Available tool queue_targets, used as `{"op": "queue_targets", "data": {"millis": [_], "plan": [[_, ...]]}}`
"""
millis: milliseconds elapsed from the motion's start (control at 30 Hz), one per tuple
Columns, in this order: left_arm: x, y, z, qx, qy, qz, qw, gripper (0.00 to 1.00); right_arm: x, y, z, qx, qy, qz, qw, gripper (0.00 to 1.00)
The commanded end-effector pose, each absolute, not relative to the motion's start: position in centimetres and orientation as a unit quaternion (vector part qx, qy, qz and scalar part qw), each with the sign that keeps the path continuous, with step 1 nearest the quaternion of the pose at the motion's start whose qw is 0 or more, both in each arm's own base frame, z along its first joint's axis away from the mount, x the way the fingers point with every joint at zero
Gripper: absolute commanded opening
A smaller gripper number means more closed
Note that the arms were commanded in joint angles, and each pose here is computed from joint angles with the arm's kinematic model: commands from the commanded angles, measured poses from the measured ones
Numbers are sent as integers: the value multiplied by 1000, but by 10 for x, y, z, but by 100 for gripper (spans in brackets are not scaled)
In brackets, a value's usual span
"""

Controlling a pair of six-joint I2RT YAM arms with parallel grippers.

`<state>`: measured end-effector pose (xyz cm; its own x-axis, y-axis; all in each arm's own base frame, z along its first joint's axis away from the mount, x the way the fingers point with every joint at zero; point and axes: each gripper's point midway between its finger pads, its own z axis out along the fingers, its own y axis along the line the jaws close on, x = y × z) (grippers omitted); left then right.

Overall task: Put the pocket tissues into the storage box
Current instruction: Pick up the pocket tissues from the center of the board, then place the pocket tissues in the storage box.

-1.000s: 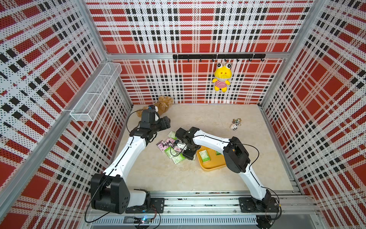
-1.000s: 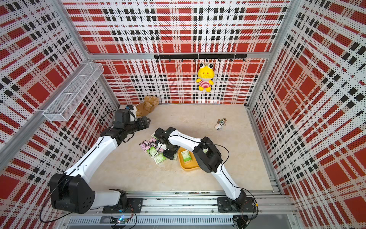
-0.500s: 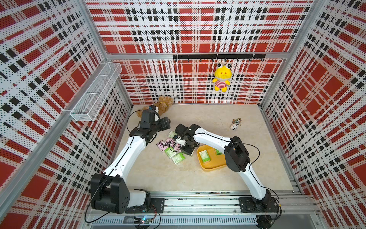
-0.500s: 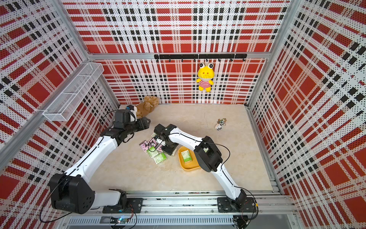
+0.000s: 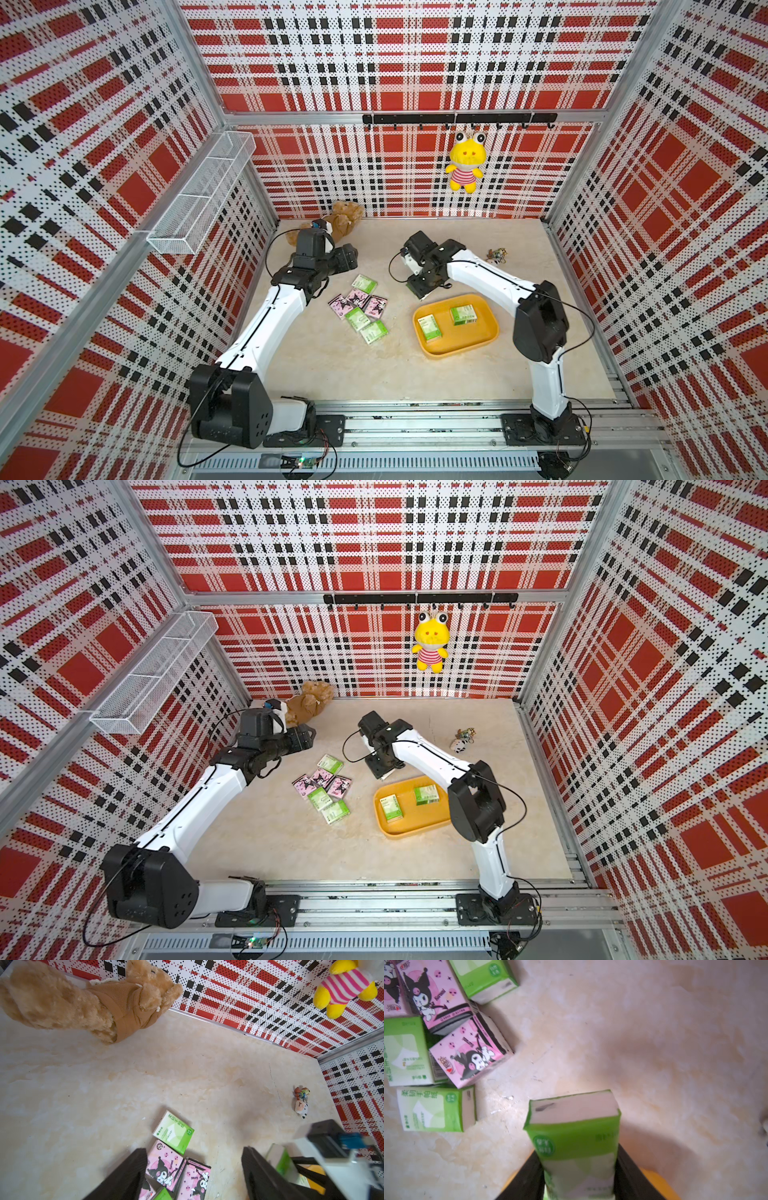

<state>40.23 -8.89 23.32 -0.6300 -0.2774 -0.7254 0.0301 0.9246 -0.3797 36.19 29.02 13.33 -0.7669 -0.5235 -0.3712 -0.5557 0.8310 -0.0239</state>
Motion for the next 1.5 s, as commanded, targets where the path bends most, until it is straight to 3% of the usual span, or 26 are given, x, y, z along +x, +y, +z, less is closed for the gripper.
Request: {"op": "queue_targets", "data": {"millis": [0, 467, 1200, 1467], "plan": [[405, -96, 245, -63, 880, -185, 432, 79, 348, 273, 159, -232, 946, 67, 217, 54], [406, -109, 242, -51, 884, -183, 428, 79, 288, 228, 100, -177, 970, 68, 156, 54], [407, -105, 240, -55, 885, -181, 426, 79, 292, 225, 49, -179, 977, 27, 109, 57], [408, -106, 237, -53, 886, -181, 423, 79, 297, 230, 50, -179, 978, 29, 106, 66]]}}
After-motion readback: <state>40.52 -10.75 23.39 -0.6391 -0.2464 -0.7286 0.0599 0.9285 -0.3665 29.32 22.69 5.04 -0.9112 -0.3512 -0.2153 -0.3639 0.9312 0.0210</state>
